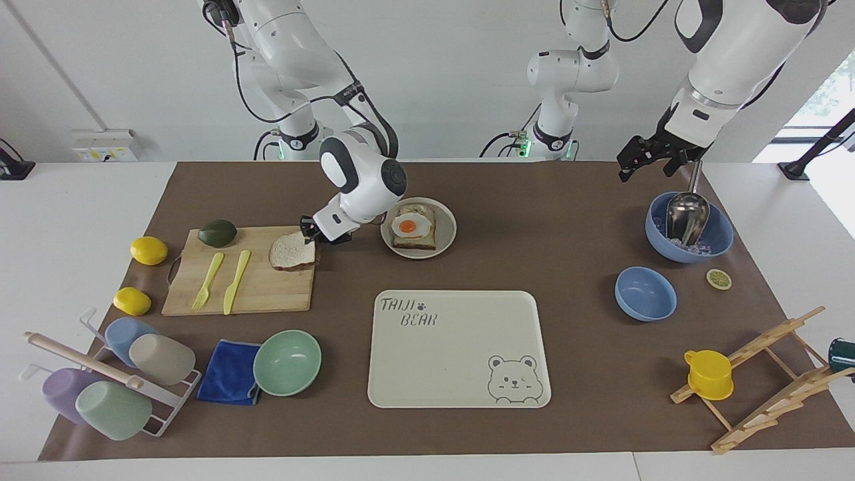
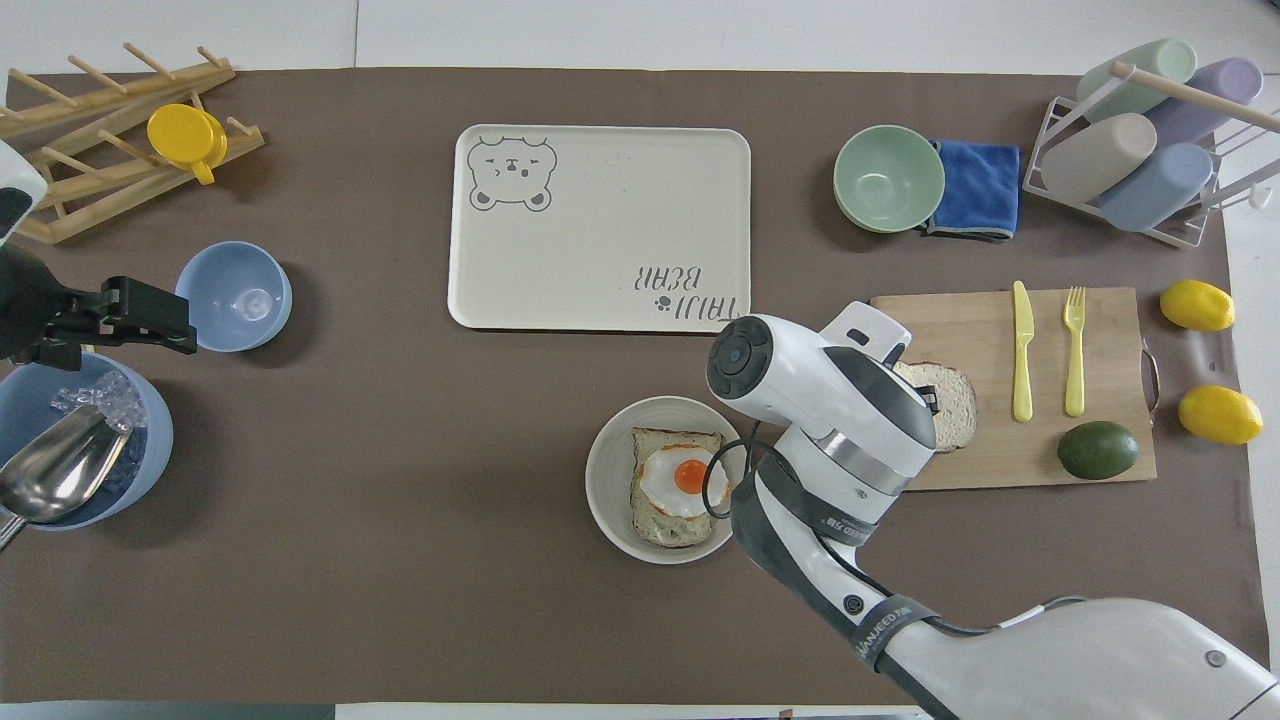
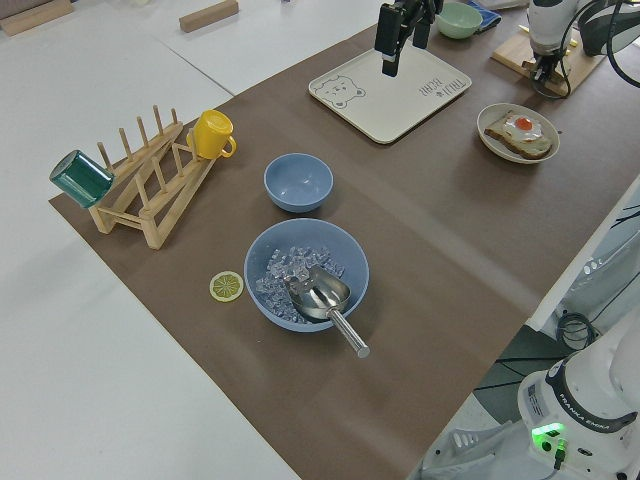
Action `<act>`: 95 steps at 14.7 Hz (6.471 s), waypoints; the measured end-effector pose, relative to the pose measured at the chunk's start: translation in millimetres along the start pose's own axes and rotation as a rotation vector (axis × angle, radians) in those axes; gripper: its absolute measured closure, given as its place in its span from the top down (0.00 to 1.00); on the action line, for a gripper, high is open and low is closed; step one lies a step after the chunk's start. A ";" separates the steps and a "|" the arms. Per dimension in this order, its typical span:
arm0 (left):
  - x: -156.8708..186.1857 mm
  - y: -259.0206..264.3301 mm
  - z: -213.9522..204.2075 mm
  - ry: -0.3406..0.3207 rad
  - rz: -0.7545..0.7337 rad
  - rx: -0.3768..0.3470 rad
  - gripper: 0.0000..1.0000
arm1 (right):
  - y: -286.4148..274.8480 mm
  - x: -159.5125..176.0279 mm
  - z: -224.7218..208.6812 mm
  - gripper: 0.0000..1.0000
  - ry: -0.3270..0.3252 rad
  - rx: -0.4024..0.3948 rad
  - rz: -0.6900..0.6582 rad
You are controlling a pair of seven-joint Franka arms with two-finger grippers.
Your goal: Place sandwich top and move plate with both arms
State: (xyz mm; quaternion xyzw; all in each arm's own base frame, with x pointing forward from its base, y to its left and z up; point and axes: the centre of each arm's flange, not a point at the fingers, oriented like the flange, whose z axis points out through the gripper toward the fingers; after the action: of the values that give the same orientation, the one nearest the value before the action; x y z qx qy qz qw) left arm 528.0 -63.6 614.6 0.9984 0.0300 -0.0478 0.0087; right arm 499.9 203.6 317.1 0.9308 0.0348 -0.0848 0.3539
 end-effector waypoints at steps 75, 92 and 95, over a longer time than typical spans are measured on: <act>0.0 0.0 0.0 0.000 0.000 0.000 1.00 | 56.6 -3.5 -182.5 0.79 0.032 0.684 0.093; -0.4 1.1 0.0 0.000 0.002 0.000 1.00 | 341.7 8.4 -78.6 1.00 -0.069 0.757 0.173; -2.4 11.5 3.1 0.006 0.021 0.001 1.00 | 345.2 5.8 -78.7 1.00 -0.078 0.757 0.172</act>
State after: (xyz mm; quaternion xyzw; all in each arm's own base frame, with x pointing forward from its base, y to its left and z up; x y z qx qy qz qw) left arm 526.0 -75.3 611.9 0.9988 0.0192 -0.0449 0.0089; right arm 559.1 -2.0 599.3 0.9911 -0.0906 -0.0972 -0.0077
